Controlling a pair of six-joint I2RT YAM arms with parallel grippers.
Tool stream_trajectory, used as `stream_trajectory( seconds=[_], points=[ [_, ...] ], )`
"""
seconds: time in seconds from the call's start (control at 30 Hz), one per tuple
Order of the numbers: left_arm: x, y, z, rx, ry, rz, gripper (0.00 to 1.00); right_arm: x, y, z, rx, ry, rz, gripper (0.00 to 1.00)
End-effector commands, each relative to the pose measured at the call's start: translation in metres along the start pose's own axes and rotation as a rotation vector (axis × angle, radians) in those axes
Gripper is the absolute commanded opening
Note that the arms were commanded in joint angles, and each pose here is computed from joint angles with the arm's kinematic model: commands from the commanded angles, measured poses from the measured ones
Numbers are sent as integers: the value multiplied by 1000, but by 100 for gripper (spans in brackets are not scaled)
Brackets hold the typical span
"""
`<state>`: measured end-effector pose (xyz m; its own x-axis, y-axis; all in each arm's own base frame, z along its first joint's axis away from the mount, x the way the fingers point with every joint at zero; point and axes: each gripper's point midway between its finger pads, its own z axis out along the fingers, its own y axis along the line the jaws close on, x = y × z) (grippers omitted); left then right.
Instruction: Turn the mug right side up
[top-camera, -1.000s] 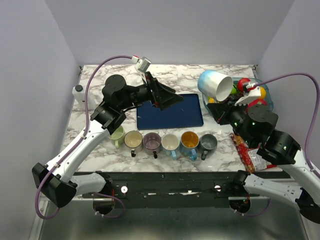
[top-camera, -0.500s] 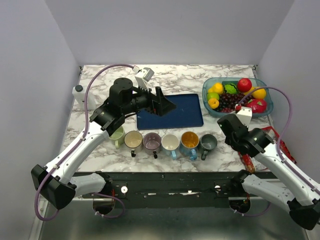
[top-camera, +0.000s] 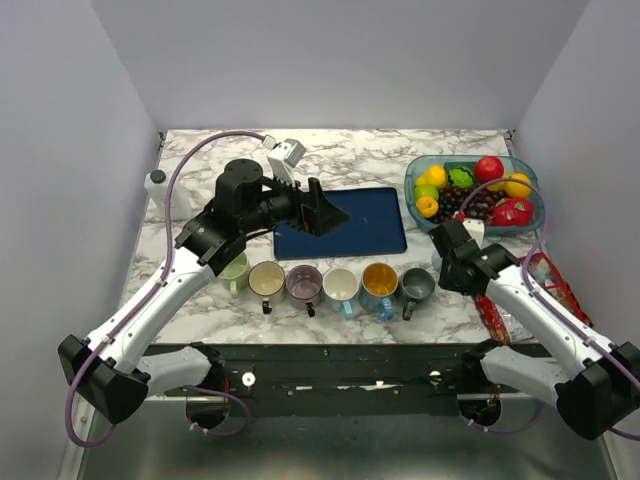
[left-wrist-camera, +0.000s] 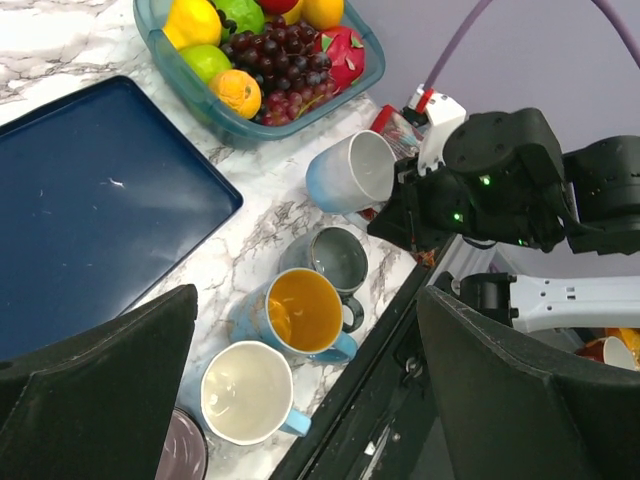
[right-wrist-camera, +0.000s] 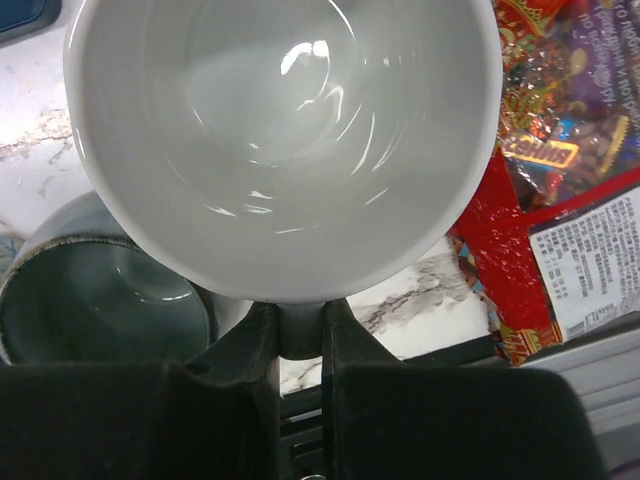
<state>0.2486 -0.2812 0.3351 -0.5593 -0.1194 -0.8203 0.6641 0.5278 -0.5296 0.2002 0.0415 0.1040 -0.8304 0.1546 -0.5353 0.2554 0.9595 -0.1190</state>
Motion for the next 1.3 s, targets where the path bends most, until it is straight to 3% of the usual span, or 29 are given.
stream_trajectory(
  seconds=[0.0,0.4,0.47,0.5,0.57,0.6,0.7,0.77,0.8,0.9,1.27],
  points=[
    [1,3,-8,-18,-10,21,99,-19,21,9,-97,-26,-7,1],
    [0,6,-13,-50,-17,12,99,-2,20,32,-4,142,-82,1],
    [-2,12,-14,-89,-26,4,99,-1,19,34,8,153,-85,9],
    [-2,14,-16,-114,-20,-6,99,-1,18,34,12,156,-84,24],
    [-4,24,-18,-174,-20,-14,99,-1,18,34,14,152,-77,34],
    [-5,26,-21,-200,-13,-17,99,-3,18,32,10,139,-73,45],
    [-5,39,-29,-297,-2,-19,99,-8,14,25,6,109,-57,65],
    [-6,46,-37,-352,-2,-13,99,-15,15,17,-20,77,-43,75],
    [-7,53,-44,-408,3,-13,99,-18,14,12,-32,55,-36,86],
    [-8,64,-67,-523,-4,4,99,-40,10,-19,-101,-74,22,100],
    [-33,56,-166,-717,-135,101,99,-92,3,-145,-447,-419,169,100]
  ],
)
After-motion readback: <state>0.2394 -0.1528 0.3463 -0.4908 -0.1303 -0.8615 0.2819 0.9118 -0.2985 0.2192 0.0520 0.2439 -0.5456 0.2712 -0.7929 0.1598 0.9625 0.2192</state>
